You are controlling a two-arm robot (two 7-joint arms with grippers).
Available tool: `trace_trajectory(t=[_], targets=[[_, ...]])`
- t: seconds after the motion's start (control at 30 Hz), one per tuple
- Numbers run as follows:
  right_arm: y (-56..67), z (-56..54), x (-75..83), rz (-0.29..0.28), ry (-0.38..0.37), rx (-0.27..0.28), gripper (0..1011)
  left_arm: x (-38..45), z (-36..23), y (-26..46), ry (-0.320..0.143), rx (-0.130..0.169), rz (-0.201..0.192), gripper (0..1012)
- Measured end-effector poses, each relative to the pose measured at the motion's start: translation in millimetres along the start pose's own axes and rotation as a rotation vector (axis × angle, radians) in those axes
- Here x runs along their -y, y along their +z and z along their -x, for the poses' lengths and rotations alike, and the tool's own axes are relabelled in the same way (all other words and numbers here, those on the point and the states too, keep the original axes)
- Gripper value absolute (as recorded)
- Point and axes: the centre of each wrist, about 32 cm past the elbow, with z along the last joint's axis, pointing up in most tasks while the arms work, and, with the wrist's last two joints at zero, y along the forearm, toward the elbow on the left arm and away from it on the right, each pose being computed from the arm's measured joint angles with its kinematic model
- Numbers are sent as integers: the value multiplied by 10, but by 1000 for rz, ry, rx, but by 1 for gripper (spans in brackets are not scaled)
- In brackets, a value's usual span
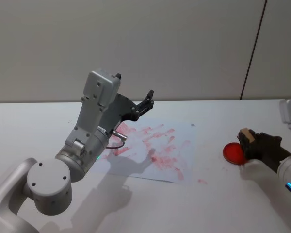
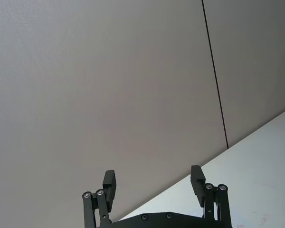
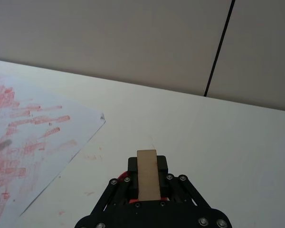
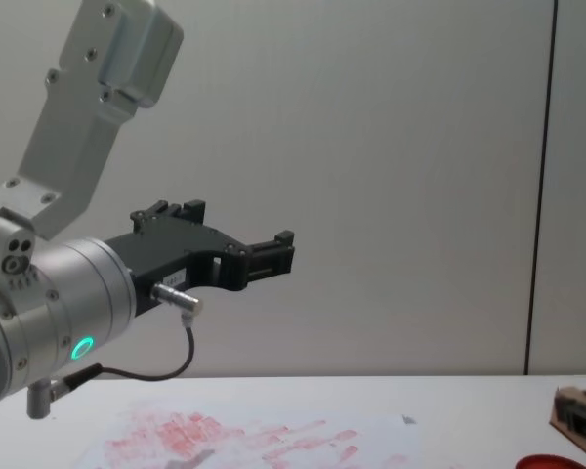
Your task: Use the one hand to pick up the stamp and affix it onto the A4 paper.
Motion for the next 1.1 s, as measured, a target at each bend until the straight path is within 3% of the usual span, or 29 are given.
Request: trace_trajectory(t=[0.63,1.0,1.1], targets=[[-88,30,-163,45,16,33,249,0,0,0,0,0,0,1002],[-96,42,-208,49,21,40,623,0,0,0,0,0,0,1001],[-98,44,-213,50,22,41,684,0,0,0,0,0,0,1001]])
